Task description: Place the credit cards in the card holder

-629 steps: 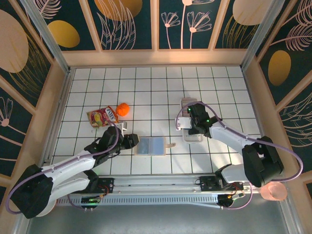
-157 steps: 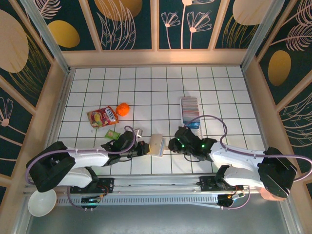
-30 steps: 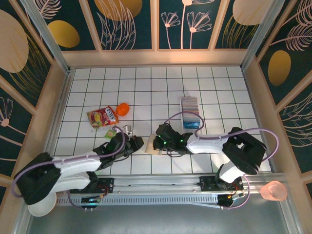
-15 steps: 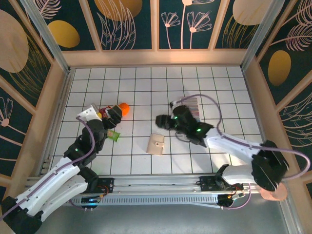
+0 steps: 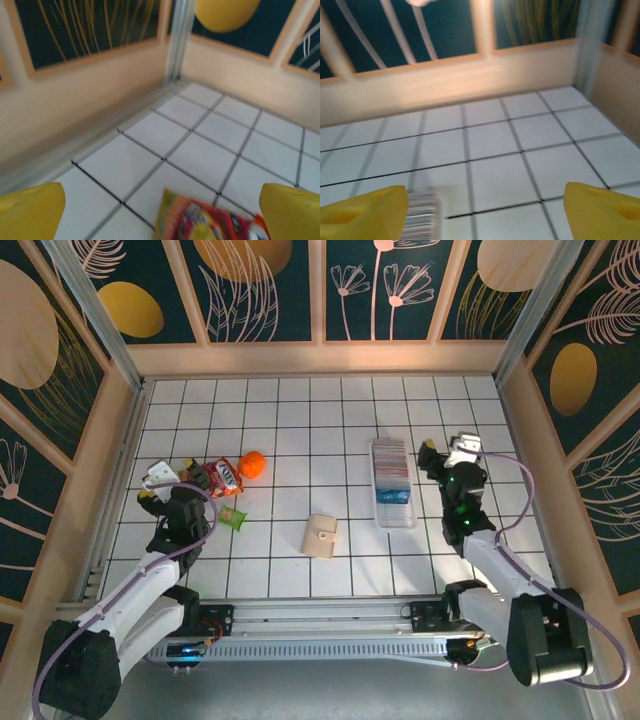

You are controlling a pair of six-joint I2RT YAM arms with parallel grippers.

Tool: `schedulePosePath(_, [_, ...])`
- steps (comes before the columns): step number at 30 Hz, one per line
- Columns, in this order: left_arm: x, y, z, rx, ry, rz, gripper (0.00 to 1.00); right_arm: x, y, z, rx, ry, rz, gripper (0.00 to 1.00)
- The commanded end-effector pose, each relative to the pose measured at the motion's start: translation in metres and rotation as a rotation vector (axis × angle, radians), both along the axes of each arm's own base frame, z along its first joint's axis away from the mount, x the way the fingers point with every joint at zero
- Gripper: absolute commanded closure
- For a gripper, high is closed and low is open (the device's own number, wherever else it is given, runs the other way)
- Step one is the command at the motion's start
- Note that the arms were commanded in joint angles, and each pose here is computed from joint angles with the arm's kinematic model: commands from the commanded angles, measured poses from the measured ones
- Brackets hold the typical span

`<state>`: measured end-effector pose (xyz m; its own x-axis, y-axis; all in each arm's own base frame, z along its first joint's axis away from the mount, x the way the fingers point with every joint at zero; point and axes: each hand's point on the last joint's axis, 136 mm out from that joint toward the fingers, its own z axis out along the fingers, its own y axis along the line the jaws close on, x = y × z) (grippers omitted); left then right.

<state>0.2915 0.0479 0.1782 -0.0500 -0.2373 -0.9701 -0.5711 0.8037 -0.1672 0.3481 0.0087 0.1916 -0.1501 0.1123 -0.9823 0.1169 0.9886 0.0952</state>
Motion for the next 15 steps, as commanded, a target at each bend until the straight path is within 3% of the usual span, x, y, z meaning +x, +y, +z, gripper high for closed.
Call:
schedulePosePath(1, [-0.012,0.022,0.01,0.092,-0.071,0.099,0.01,-0.008,-0.031,0.009,0.005,-0.128,-0.067,0.17])
schedulePosePath(8, [-0.004,0.029,-0.025,0.102,-0.035,0.049,0.01,-0.015,-0.024,-0.015,-0.001,-0.163,0.037,0.16])
schedulePosePath(11, [0.017,0.027,-0.03,0.118,0.034,0.001,0.01,-0.009,-0.024,-0.028,0.024,-0.152,0.044,0.17])
schedulePosePath(15, [0.026,0.027,-0.023,0.141,-0.016,-0.036,0.01,-0.004,-0.014,-0.031,0.02,-0.165,0.103,0.19])
